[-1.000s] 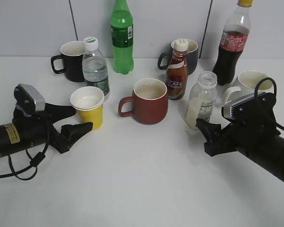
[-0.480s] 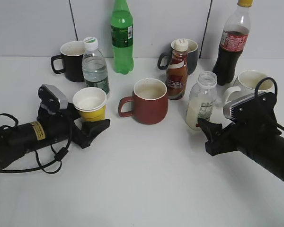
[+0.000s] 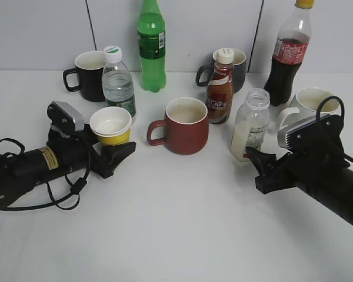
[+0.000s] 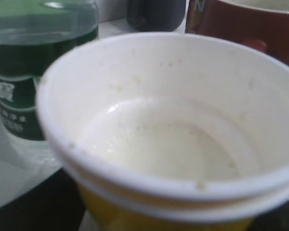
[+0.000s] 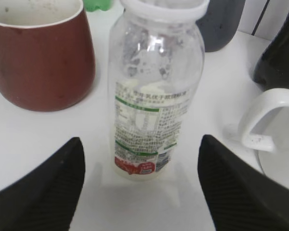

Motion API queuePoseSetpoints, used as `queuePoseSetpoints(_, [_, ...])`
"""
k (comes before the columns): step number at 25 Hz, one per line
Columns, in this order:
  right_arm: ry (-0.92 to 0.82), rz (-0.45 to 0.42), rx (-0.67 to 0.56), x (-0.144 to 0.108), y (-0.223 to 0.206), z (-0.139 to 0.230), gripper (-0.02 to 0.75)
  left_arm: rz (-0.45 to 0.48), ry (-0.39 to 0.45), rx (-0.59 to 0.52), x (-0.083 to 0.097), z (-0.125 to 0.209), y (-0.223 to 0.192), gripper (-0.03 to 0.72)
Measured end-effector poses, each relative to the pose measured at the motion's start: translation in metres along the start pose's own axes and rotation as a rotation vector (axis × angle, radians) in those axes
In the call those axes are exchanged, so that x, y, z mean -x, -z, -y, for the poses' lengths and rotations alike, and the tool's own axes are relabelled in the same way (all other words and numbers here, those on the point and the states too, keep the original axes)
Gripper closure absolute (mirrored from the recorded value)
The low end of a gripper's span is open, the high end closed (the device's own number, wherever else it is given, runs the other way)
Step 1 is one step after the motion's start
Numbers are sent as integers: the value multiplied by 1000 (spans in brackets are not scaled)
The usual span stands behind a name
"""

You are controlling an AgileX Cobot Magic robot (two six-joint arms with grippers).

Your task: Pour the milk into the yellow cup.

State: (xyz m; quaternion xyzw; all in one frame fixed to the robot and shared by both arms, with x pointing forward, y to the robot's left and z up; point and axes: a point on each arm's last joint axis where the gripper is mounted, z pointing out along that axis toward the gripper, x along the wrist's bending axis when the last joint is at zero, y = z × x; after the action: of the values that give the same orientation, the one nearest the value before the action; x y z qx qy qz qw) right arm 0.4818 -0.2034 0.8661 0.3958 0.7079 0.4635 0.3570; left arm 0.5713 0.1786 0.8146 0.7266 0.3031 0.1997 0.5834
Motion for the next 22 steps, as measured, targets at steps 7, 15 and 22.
queuePoseSetpoints(7, [2,2,0,0,0,0,190,15,-24,28,2,-7,-10,104])
queuePoseSetpoints(15, [0,6,-1,1,0,0,192,7,-21,34,2,-9,-12,157])
queuePoseSetpoints(22, [1,7,4,1,-1,-1,192,6,-21,36,2,-9,-12,313])
